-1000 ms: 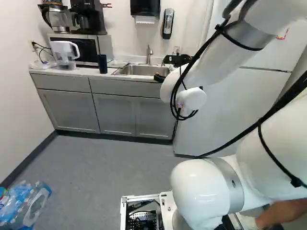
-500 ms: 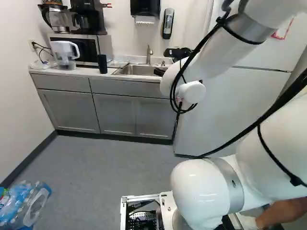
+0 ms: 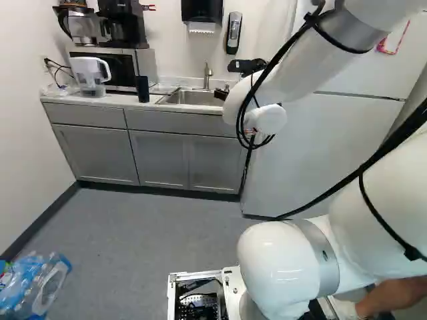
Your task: Rinse the cup and place it in the tray
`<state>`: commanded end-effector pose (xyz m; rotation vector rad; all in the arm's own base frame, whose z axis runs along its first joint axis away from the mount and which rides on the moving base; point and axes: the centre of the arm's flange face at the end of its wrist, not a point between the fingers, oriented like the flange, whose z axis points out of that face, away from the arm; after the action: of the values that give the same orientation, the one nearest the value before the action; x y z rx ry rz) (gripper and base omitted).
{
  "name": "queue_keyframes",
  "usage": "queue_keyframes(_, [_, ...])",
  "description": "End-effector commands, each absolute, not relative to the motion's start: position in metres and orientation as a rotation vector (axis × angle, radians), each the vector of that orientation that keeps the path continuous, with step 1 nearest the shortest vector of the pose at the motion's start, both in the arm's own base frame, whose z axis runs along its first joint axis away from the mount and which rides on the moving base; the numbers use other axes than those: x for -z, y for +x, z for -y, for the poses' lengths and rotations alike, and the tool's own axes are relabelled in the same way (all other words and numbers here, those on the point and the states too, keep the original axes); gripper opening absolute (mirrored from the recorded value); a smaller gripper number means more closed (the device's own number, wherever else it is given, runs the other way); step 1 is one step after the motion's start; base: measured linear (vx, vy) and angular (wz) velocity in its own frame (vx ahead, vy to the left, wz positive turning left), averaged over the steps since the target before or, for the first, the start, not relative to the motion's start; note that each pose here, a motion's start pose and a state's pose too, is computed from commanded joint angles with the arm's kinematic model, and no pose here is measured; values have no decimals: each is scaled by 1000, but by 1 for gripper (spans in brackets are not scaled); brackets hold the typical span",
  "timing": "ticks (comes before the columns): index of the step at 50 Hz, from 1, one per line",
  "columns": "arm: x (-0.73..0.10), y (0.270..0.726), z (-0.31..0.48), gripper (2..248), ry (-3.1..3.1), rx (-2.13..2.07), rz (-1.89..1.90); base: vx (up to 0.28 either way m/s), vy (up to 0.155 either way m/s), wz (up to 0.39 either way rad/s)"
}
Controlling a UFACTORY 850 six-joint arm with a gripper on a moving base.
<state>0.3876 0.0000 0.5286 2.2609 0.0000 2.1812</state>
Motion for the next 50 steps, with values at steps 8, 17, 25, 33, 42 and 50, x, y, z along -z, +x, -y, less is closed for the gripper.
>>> queue_keyframes(8, [-535, 391, 0, 247, 2266, -2176, 0, 0, 0, 0])
queue_keyframes(17, [-543, 395, 0, 247, 2272, -2170, 0, 0, 0, 0])
queue_keyframes(25, [-549, 398, 0, 247, 2277, -2164, 0, 0, 0, 0])
queue_keyframes(33, [-556, 402, 0, 247, 2283, -2159, 0, 0, 0, 0])
queue_keyframes(42, [-564, 406, 0, 247, 2287, -2154, 0, 0, 0, 0])
queue_keyframes(50, [-571, 410, 0, 247, 2288, -2153, 0, 0, 0, 0])
